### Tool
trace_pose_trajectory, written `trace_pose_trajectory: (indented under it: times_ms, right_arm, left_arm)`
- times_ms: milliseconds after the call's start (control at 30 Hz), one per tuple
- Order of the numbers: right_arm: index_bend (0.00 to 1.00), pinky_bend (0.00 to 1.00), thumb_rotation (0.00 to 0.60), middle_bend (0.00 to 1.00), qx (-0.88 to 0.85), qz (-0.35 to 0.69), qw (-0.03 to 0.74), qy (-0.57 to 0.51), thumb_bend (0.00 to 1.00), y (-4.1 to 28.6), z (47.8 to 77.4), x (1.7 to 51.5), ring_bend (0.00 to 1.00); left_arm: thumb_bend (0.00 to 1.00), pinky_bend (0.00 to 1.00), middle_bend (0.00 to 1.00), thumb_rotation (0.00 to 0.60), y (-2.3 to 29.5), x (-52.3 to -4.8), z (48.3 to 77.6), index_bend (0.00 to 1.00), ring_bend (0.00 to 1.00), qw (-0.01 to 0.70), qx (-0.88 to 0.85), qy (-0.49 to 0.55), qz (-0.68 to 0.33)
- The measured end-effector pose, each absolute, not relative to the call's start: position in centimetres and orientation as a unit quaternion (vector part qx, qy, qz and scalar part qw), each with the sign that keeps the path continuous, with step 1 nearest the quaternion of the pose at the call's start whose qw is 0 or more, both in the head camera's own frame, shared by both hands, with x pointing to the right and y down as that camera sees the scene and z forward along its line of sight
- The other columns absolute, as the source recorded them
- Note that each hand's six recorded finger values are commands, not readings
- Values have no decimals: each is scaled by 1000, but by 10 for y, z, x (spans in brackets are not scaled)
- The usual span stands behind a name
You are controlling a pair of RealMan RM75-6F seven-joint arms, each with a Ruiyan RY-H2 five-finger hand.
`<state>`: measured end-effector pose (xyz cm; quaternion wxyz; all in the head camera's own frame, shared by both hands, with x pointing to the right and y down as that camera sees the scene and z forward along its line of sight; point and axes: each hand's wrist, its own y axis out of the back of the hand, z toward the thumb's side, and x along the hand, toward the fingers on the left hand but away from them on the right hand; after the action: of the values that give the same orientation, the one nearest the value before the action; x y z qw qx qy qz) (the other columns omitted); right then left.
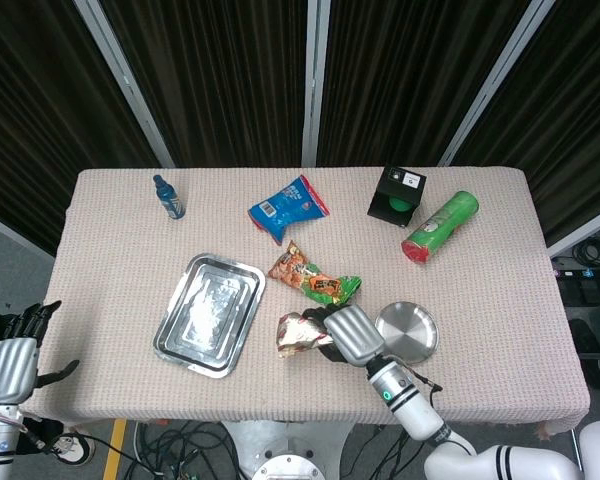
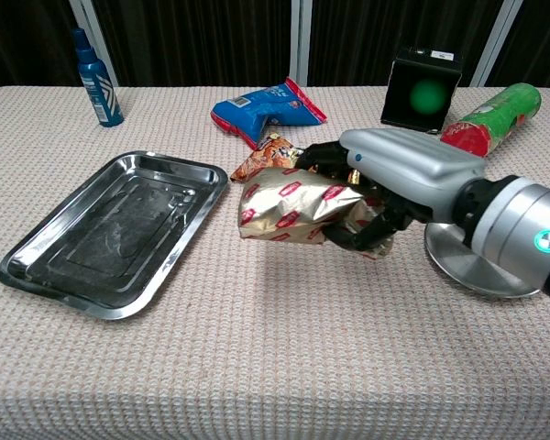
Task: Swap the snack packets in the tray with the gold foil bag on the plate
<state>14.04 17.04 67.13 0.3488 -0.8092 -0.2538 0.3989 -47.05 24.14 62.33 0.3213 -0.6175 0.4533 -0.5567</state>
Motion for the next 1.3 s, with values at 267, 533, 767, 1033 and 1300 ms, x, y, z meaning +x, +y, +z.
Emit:
trace_pose_trajectory:
  times_ms: [267, 533, 767, 1033, 1300]
  right_arm:
    - [40, 239, 600, 172, -820, 393, 339, -240, 85, 171, 696, 111, 131]
    - [0, 93, 600, 28, -838, 367, 325, -241, 0, 169, 691, 102, 0]
    - [0, 93, 600, 43, -820, 345, 358, -283, 0, 148, 645, 135, 0]
    - [0, 74, 600, 45, -783, 379, 368, -329, 0, 107, 633, 171, 0]
    - [0, 21, 600, 42, -756, 473, 330, -310, 0, 73, 697, 174, 0]
  left_arm:
    - [122, 154, 155, 600, 246, -476, 625, 117, 82, 316, -615, 451, -564]
    - [123, 154, 155, 600, 248, -478, 625, 117, 82, 314, -614, 455, -564]
    - [122, 154, 156, 600, 249, -479, 621, 117, 82, 314, -614, 460, -559]
    - [122, 154, 157, 600, 248, -472, 616, 117, 82, 323, -619, 466, -544]
    - [122, 154, 157, 600, 247, -467, 611, 117, 82, 320, -626, 470, -533]
